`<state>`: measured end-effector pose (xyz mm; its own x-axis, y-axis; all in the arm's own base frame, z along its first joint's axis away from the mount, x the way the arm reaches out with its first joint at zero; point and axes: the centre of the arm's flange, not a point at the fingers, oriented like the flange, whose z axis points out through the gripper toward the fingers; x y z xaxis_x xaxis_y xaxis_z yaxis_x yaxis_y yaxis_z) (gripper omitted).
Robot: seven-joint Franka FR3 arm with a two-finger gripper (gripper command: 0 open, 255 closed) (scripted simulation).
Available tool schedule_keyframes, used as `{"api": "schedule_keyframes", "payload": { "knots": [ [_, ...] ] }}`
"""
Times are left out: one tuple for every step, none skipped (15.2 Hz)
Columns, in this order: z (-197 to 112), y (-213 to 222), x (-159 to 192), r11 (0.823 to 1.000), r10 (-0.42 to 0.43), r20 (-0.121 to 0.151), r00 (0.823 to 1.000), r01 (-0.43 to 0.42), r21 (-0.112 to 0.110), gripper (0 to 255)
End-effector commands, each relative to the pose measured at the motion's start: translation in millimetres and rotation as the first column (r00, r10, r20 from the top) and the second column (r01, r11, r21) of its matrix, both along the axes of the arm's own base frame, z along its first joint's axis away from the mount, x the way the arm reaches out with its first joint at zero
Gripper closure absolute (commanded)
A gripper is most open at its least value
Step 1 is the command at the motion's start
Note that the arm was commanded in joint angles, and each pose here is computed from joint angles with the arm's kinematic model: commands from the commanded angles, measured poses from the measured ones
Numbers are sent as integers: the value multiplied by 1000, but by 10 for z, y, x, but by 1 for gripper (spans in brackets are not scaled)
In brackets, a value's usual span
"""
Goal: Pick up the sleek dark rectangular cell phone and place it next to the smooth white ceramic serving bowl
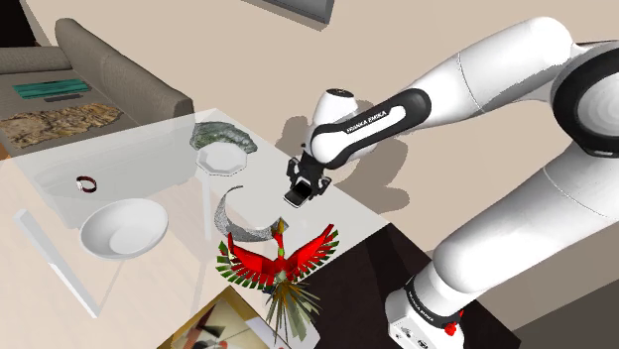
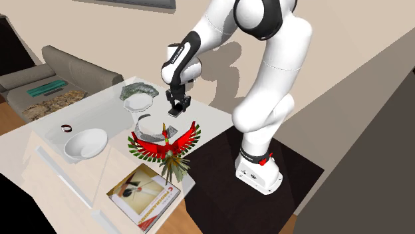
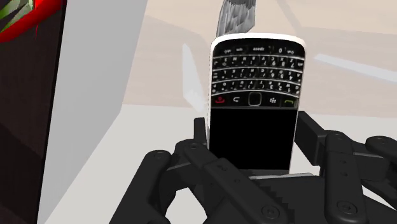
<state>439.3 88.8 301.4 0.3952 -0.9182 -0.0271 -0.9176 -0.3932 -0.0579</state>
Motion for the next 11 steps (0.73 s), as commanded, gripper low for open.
{"api": "schedule_keyframes", "payload": {
  "knots": [
    [19,244,-43,1000,-2,0,1000,2,0,255],
    [19,376,-49,1000,-2,0,1000,2,0,255],
    [19,508,-55,1000,-2,0,1000,2,0,255],
    [19,640,-62,1000,-2,0,1000,2,0,255],
    [19,772,-68,1000,-2,0,1000,2,0,255],
    [19,904,-74,1000,-2,0,1000,2,0,255],
    [19,1036,-81,1000,-2,0,1000,2,0,255],
    [19,1167,-87,1000,-2,0,1000,2,0,255],
    [19,1299,-93,1000,-2,0,1000,2,0,255],
    [19,1431,-100,1000,-2,0,1000,2,0,255],
    [19,1563,-106,1000,-2,0,1000,2,0,255]
  ]
}}
